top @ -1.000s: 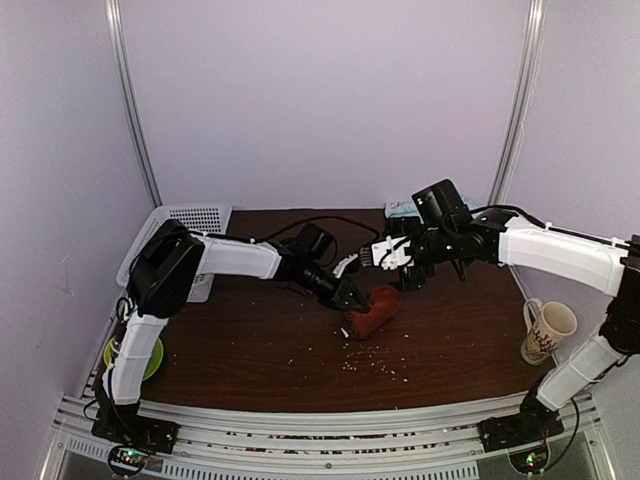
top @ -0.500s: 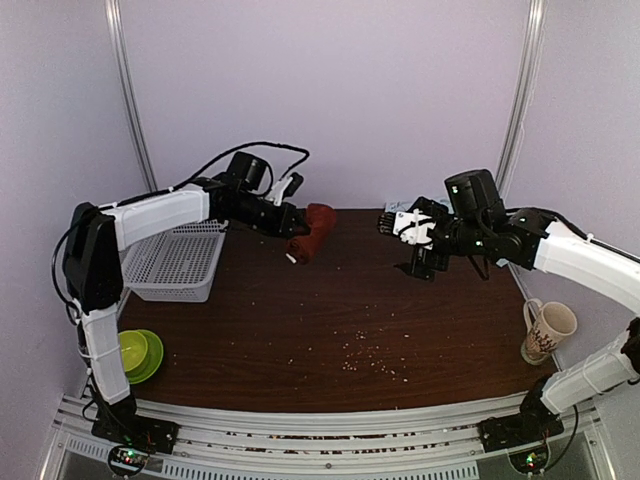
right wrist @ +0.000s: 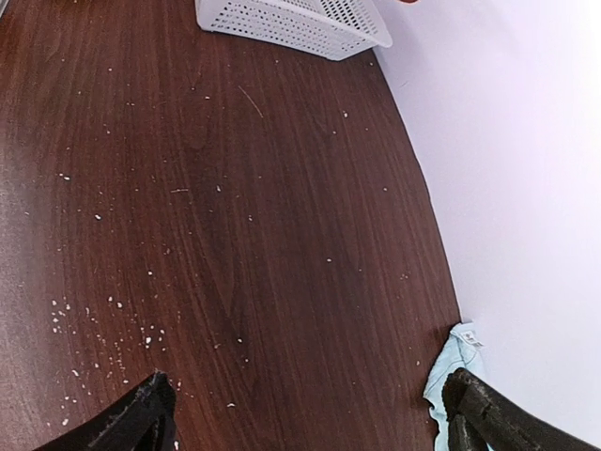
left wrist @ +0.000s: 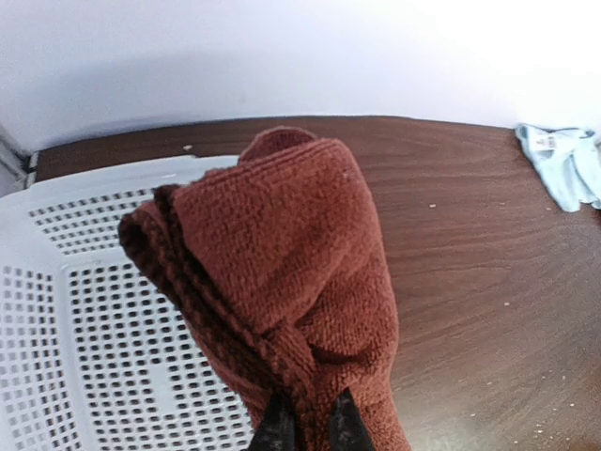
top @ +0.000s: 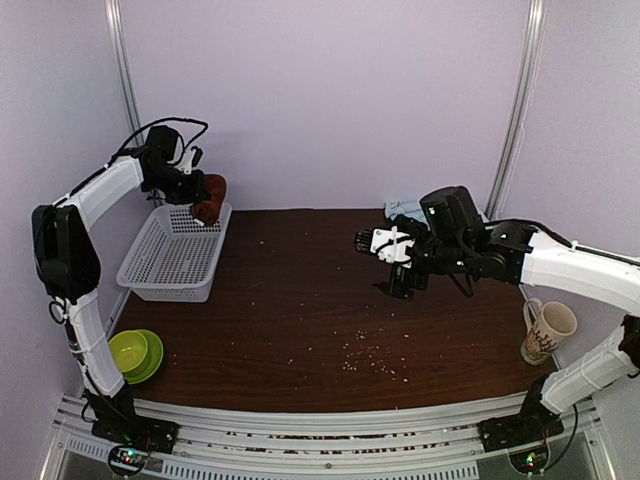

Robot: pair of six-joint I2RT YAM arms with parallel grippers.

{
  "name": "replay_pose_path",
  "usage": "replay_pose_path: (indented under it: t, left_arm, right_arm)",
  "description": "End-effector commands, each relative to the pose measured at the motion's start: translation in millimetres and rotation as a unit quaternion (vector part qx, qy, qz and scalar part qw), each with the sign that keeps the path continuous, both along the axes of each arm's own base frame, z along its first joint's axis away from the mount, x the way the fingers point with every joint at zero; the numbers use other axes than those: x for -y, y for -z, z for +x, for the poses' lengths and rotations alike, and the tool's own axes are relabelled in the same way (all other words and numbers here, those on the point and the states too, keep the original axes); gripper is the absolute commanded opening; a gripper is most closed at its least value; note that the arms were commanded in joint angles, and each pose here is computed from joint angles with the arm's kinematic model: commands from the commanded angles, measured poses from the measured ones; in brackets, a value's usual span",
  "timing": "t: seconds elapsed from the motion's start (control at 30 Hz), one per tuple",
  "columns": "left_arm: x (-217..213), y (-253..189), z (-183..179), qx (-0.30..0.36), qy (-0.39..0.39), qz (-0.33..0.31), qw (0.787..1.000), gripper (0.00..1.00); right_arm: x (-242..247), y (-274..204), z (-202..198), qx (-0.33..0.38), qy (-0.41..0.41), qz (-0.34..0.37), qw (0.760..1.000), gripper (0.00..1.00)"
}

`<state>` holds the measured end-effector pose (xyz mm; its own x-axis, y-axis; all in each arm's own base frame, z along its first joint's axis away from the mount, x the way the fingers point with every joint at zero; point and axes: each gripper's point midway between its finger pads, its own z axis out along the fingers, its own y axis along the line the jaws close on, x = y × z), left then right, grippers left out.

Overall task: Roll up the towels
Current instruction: Place the towel in the bin.

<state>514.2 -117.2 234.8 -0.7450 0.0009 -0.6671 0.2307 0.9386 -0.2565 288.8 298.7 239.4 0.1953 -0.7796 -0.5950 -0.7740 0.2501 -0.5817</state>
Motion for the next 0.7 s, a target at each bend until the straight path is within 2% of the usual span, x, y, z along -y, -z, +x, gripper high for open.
replay_pose_path:
  t: [0.0, 0.13, 0.3, 0.53, 0.67]
  left_arm:
    - [-36.3, 16.3, -0.4, -0.04, -0.022, 0.059, 0.997, 0.0]
    - [-71.6, 34.4, -10.6, -0.078, -0.066, 0.087, 0.991, 0.0]
    - [-94.2, 59.8, -25.7, -0.106, -0.076, 0.099, 0.987, 0.0]
    - [-118.2, 81.5, -44.1, -0.104, -0.087, 0.055, 0.989, 0.0]
    - [-111.8, 85.2, -52.8, -0.104, -0.052, 0.01, 0.993, 0.0]
  right_arm:
    - [-11.7, 20.8, -4.2, -0.012, 0.005, -0.011, 1.0, 1.0]
    - [-19.4, 29.1, -10.2, -0.018, -0.005, -0.019, 1.0, 1.0]
    - [-25.0, 33.4, -17.5, -0.021, -0.018, -0.017, 0.999, 1.0]
    - [-34.2, 44.0, -25.0, -0.027, -0.029, -0.029, 0.999, 1.0]
    - [-37.5, 49.6, -27.8, -0.031, -0.034, -0.036, 0.998, 1.0]
